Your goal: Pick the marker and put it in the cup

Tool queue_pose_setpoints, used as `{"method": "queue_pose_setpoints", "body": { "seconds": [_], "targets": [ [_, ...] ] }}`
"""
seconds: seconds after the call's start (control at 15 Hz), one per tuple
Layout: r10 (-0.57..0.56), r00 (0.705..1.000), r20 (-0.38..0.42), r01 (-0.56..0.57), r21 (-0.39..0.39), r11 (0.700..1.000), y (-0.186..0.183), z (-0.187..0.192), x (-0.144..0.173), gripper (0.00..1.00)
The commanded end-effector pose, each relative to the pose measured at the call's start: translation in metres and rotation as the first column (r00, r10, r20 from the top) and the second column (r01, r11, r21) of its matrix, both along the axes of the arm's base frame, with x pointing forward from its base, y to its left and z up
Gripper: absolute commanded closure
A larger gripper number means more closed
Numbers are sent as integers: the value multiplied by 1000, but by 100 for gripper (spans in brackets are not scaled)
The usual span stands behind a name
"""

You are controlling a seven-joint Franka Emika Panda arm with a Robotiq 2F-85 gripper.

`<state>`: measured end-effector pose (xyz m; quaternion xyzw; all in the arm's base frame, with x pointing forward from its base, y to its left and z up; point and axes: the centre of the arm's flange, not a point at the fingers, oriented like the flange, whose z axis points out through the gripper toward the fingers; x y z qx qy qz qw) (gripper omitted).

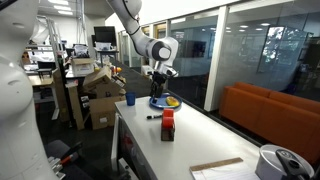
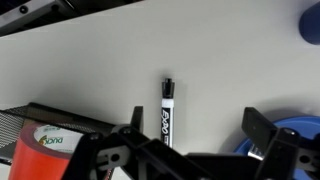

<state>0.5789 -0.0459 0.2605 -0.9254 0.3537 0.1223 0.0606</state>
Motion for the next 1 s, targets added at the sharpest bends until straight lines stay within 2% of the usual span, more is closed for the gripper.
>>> {"method": "queue_pose_setpoints", "body": {
  "seconds": [0.0, 0.6, 0.93],
  "targets": [
    [-14, 1000, 2, 14, -19, 1000, -3, -18, 8, 0],
    [-20, 999, 34, 21, -53, 998, -7, -53, 11, 0],
    [-25, 1000, 19, 26, -59, 998, -11, -70, 9, 0]
  ]
}}
